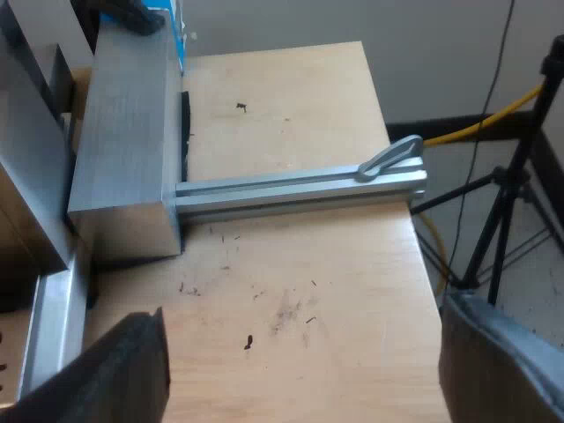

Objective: Place mug into machine

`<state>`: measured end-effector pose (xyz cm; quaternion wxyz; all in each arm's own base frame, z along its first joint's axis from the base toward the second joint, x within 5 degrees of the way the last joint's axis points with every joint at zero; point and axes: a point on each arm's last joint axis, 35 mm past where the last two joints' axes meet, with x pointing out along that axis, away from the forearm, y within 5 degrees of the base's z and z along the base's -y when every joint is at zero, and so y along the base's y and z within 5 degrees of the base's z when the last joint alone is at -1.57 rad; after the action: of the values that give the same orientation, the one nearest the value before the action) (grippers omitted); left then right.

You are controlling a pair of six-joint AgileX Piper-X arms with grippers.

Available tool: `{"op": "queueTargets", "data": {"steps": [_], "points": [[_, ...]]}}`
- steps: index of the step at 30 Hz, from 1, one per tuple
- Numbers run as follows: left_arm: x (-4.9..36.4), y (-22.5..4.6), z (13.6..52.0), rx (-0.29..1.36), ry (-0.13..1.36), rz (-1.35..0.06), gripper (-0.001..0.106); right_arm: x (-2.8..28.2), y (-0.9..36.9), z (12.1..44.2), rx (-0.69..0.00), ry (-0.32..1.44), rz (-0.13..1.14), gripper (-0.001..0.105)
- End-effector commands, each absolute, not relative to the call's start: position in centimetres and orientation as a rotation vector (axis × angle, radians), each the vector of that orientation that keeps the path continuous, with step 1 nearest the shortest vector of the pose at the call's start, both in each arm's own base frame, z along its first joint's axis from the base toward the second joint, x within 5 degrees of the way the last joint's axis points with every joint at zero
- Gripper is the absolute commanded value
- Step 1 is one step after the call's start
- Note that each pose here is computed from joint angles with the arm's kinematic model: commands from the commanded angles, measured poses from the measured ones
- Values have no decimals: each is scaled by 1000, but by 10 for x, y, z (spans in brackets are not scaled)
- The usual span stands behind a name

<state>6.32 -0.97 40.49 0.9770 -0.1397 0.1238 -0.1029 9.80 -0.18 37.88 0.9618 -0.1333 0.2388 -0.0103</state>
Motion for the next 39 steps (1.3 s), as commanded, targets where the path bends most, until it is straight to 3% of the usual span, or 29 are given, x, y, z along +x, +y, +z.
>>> {"op": "queueTargets", "data": {"steps": [1, 11, 18, 24, 33, 39], "points": [[30, -4, 398, -235, 254, -84, 81, 68, -2, 384, -268, 428, -28, 66], [-32, 0, 379, -189, 204, -57, 81, 10, -3, 379, -252, 350, -41, 66], [-41, 1, 363, -144, 330, -51, 81, -28, -4, 367, -248, 261, -56, 66], [-48, 1, 353, -118, 443, -25, 81, -22, -5, 353, -258, 323, -73, 66], [-29, 1, 365, -122, 258, -38, 81, 7, -4, 341, -253, 239, -81, 66], [-5, 0, 345, -121, 279, -36, 81, 22, -4, 317, -254, 305, -73, 66]]}}
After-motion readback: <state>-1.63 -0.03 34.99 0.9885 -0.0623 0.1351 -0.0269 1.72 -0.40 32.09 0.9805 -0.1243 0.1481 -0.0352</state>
